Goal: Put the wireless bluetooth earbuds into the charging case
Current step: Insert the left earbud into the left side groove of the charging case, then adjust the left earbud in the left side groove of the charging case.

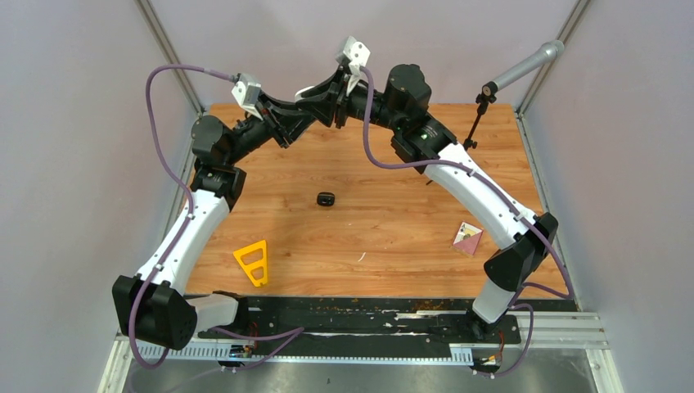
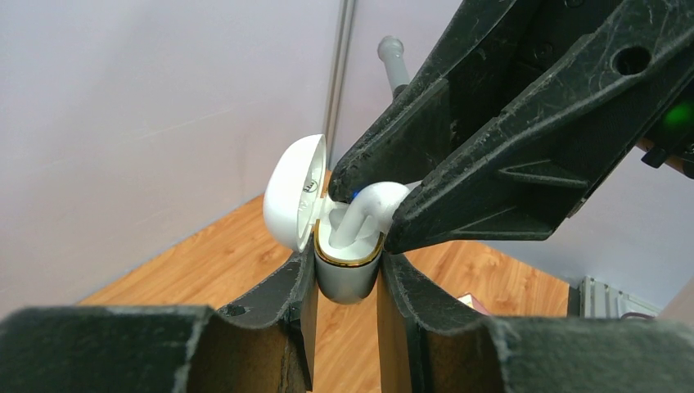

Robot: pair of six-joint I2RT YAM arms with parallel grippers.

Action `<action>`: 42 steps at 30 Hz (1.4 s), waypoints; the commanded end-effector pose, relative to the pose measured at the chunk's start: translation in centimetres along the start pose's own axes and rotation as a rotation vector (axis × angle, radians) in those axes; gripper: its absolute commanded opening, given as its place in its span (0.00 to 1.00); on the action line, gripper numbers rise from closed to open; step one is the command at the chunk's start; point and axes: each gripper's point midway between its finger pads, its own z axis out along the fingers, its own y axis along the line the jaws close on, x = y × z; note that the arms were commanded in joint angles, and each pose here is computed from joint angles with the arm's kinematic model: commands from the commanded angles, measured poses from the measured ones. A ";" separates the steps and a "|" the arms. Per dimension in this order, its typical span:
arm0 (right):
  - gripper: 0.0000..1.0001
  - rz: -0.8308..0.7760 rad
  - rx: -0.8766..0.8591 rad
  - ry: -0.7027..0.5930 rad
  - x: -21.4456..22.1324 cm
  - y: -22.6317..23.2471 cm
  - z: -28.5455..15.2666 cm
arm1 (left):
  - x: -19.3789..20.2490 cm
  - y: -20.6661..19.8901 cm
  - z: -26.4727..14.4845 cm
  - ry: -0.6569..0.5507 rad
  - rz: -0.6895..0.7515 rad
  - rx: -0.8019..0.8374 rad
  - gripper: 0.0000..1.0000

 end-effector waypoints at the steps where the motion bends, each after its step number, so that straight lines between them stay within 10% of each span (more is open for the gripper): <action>1: 0.27 -0.170 0.002 0.023 -0.4 -0.5 -0.8 | -3.8 -3.6 -0.4 -0.087 0.091 0.112 0.00; 16: 0.29 -0.272 -0.027 -0.004 -1.5 -0.3 -0.5 | -3.5 -3.6 -0.4 -0.079 0.080 0.114 0.00; 42: 0.53 0.009 0.048 -0.081 -5.8 -2.3 -2.2 | -0.9 -2.1 -0.3 -0.028 0.048 0.072 0.00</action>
